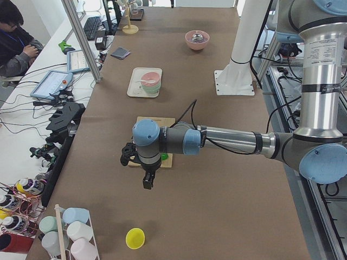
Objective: Stack pink bowl on green and place spoon
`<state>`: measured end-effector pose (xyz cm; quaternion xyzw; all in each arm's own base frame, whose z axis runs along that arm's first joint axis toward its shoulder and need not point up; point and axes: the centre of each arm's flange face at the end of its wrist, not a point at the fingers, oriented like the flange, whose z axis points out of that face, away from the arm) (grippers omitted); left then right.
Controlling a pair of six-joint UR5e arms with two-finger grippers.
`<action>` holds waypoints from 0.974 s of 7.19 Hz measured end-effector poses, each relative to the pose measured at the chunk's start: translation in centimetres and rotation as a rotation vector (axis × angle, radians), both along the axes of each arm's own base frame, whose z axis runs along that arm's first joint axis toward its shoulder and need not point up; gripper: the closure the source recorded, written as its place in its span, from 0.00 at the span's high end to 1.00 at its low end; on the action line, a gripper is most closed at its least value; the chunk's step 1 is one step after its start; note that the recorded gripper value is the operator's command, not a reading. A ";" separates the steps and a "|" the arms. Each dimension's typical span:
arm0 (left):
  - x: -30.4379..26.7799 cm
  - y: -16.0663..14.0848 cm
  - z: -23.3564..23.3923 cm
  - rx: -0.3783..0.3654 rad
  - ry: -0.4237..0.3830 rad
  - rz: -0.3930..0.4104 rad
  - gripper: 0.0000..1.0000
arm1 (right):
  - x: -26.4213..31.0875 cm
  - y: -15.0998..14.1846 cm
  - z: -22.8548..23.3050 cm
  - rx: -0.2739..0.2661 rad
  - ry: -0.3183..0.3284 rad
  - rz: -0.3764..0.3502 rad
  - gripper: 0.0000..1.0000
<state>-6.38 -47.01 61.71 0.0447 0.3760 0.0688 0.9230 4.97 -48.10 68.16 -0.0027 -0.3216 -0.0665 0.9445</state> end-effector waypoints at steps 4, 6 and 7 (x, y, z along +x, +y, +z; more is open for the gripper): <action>0.0 1.2 1.4 -0.021 -0.001 0.000 0.98 | 0.0 1.2 -0.5 0.008 -0.007 0.000 1.00; 0.0 1.2 1.6 -0.024 -0.001 0.000 0.98 | 0.0 1.3 -0.5 0.007 -0.008 0.000 1.00; 0.0 1.3 1.6 -0.024 -0.001 0.000 0.98 | 0.0 1.3 -0.5 0.006 -0.009 0.000 1.00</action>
